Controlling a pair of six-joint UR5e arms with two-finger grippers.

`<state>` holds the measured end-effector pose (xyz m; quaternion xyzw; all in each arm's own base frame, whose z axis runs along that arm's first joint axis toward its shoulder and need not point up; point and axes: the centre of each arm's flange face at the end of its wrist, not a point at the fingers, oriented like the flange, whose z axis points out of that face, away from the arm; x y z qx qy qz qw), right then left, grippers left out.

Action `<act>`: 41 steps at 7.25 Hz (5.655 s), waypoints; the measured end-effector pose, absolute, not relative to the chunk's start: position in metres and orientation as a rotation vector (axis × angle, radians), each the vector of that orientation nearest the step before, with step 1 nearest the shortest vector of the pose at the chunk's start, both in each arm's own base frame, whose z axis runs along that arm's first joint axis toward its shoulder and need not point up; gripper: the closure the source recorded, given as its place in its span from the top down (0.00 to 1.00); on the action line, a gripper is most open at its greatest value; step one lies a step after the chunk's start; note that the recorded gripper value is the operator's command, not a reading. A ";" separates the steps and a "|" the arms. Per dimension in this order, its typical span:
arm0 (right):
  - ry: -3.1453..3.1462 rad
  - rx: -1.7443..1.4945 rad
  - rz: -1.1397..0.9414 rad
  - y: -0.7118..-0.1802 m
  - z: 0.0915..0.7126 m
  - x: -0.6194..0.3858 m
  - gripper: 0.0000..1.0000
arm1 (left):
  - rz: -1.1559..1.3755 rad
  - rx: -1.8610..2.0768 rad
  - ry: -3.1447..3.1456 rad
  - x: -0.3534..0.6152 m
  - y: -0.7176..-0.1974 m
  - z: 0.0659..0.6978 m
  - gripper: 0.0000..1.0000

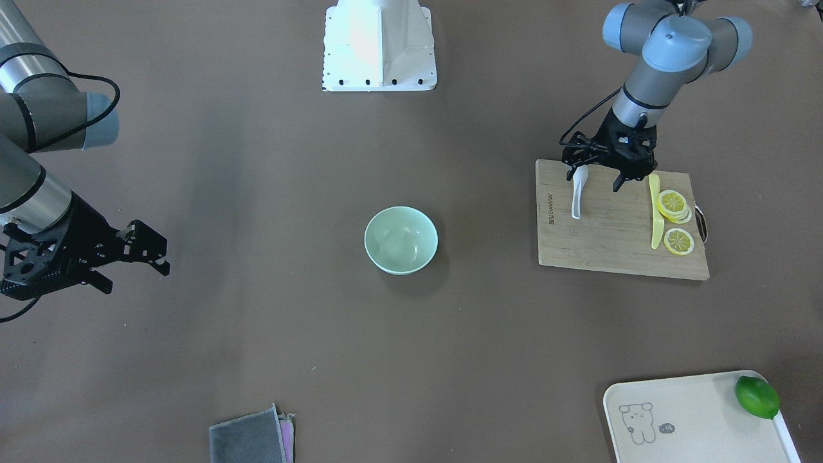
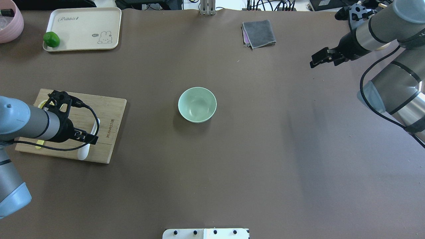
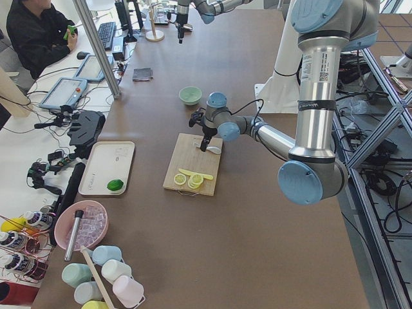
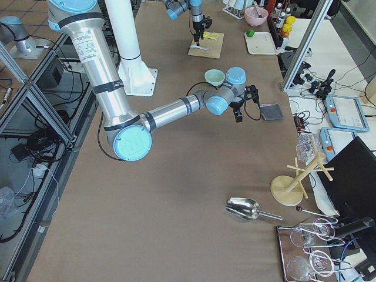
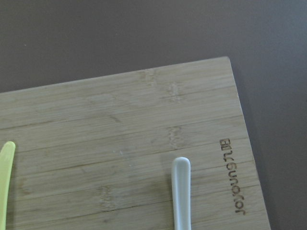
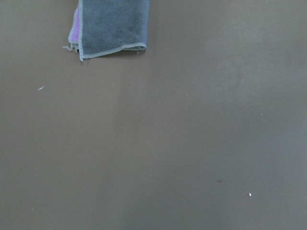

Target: Place spoon in bowl

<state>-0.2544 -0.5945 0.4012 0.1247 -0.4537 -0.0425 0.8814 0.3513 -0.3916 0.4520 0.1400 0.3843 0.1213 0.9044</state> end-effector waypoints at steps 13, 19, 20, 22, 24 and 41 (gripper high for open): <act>-0.836 0.153 -0.092 -0.587 0.371 -0.172 1.00 | 0.224 0.250 0.974 0.344 -0.410 0.379 0.00; -0.648 0.062 -0.189 -0.551 0.469 -0.045 1.00 | 0.012 0.167 1.088 0.463 -0.512 0.201 0.00; -0.646 0.054 -0.185 -0.549 0.474 -0.043 1.00 | 0.001 0.163 1.086 0.480 -0.521 0.187 0.00; -0.647 0.048 -0.181 -0.547 0.477 -0.042 1.00 | -0.047 0.194 1.074 0.515 -0.530 0.164 0.98; -0.647 0.048 -0.178 -0.547 0.476 -0.040 1.00 | -0.107 0.227 1.081 0.529 -0.526 0.164 0.98; -0.667 -0.037 -0.024 -0.450 0.598 0.054 1.00 | 0.029 0.306 0.734 -0.084 -0.487 0.602 0.98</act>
